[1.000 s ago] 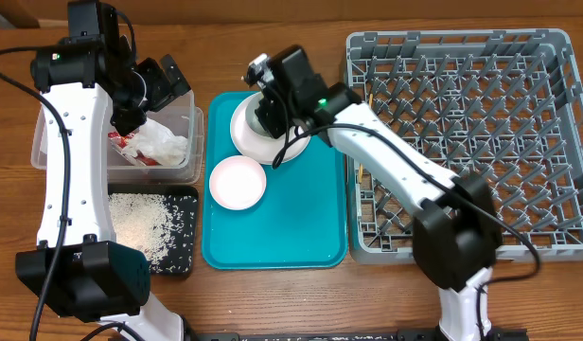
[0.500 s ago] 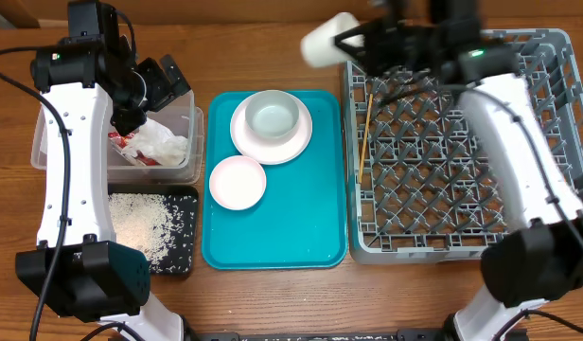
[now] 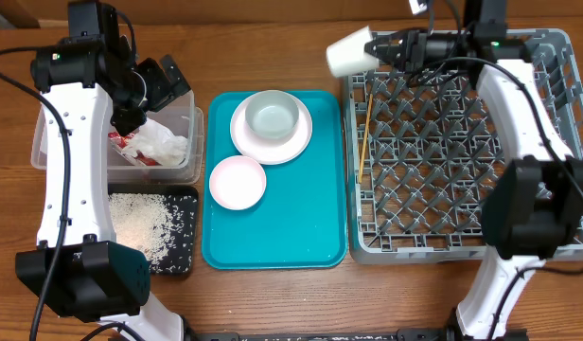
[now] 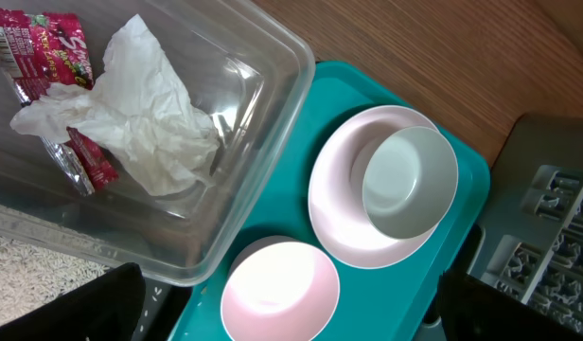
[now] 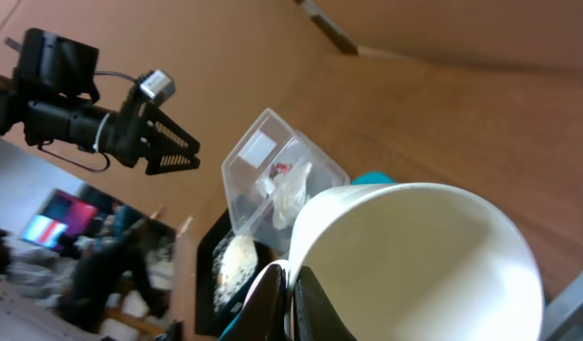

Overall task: Sort waste into correct bins and load items into the dishwasher
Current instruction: 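Lift the pale green cup with right gripper and carry it over the rack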

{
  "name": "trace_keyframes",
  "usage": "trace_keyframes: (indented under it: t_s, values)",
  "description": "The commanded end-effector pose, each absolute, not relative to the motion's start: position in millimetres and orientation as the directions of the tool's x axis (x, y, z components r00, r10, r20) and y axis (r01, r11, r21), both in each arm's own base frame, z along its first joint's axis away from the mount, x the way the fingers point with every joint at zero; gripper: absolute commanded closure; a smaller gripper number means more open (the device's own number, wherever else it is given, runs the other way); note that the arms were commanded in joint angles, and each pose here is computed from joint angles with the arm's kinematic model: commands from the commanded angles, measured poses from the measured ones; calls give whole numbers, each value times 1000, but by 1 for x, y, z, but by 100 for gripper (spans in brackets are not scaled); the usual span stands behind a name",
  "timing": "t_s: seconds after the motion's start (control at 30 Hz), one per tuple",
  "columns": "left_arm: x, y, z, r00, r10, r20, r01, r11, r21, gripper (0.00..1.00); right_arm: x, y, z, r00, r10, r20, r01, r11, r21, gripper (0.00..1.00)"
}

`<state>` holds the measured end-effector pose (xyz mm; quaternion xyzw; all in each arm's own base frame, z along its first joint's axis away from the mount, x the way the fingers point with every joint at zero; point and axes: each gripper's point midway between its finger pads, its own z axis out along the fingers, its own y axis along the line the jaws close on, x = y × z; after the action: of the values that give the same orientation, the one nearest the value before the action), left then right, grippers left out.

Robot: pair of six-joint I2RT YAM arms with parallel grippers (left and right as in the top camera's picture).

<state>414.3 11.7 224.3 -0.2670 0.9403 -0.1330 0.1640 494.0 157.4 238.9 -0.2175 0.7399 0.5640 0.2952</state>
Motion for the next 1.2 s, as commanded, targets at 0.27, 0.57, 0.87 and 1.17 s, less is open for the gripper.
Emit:
trace_keyframes:
  t_s: [0.27, 0.57, 0.87, 1.17]
  values:
    - [416, 12, 229, -805, -537, -253, -447, 829, -337, 0, 502, 153, 198, -779, 19, -627, -609, 211, 764, 96]
    - [416, 12, 229, -805, -537, -253, -447, 829, -337, 0, 510, 142, 179, -792, 30, -609, -579, 277, 767, 96]
    - [416, 12, 229, -805, -537, -253, -447, 829, -337, 0, 508, 140, 166, -786, 22, -618, -585, 295, 755, 96]
    - [416, 12, 229, -805, -537, -253, -447, 829, -337, 0, 507, 139, 163, -779, 19, -627, -594, 298, 747, 96]
